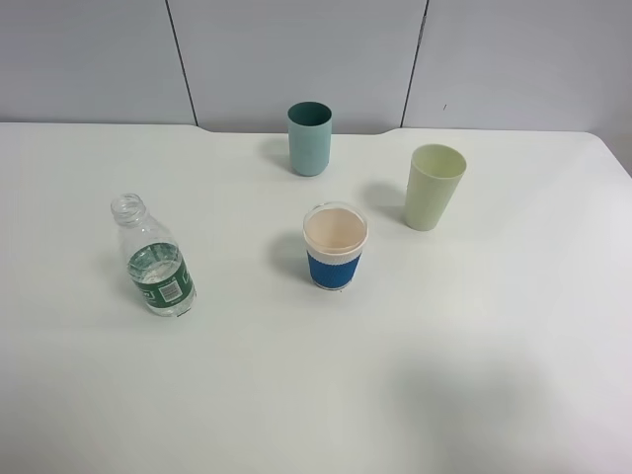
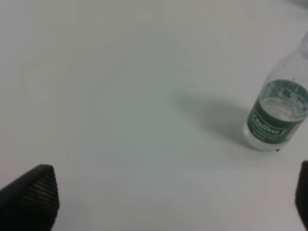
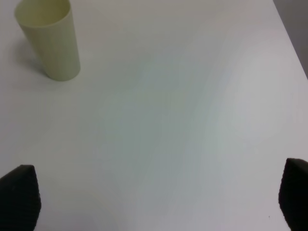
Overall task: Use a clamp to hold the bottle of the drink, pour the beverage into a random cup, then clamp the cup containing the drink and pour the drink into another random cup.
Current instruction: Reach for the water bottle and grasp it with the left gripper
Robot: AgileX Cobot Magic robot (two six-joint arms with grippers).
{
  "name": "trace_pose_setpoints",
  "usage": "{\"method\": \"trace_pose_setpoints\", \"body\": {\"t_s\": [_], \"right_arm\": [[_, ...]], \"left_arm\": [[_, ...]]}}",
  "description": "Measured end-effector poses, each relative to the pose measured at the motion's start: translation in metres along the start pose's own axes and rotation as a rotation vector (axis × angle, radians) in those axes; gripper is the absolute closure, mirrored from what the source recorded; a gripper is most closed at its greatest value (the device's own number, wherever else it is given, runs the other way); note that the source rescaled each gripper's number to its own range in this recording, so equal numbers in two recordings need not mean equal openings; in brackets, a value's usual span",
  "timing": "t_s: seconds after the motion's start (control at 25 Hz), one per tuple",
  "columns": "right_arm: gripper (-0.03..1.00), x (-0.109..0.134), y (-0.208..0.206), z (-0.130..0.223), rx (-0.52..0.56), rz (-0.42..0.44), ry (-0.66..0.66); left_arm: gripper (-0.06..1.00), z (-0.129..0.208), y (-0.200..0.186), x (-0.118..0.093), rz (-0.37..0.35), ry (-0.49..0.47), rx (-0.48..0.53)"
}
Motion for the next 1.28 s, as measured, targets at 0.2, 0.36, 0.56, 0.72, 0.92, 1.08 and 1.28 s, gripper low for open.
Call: {"method": "trace_pose_setpoints", "body": {"t_s": [0.2,0.36,0.56,0.72,0.92,1.08,1.28], "right_arm": [[-0.03,0.0,0.0,0.0,0.0,0.0,0.0],[-0.03,0.0,0.0,0.0,0.0,0.0,0.0],[-0.03,0.0,0.0,0.0,0.0,0.0,0.0],[-0.03,0.0,0.0,0.0,0.0,0.0,0.0],[-0.03,0.0,0.0,0.0,0.0,0.0,0.0],[-0.03,0.0,0.0,0.0,0.0,0.0,0.0],[-0.03,0.0,0.0,0.0,0.0,0.0,0.0]], "left_arm": [[-0.06,0.0,0.0,0.0,-0.002,-0.005,-0.001],[-0.06,0.0,0.0,0.001,-0.007,-0.002,-0.002],[-0.06,-0.003,-0.001,0.0,-0.003,-0.001,-0.023],[-0.06,-0.015,-0.004,-0.003,0.015,0.006,-0.097],[-0.06,-0.028,0.02,-0.006,-0.01,0.023,0.005],[-0.06,-0.038,0.047,-0.009,-0.027,0.095,0.099],[-0.06,-0.041,0.082,-0.013,-0.023,0.186,0.257]]}}
Point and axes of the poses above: a point on each arm's last joint axis where the gripper is mounted, y pointing out along that axis toward the gripper, x along the wrist's bending axis when the last joint is at zero, z = x × y, the point moved 1 cm from there along y, pointing out along that axis toward the gripper, and after that the axes turned 14 degrees about -y, right-handed, at the moved point
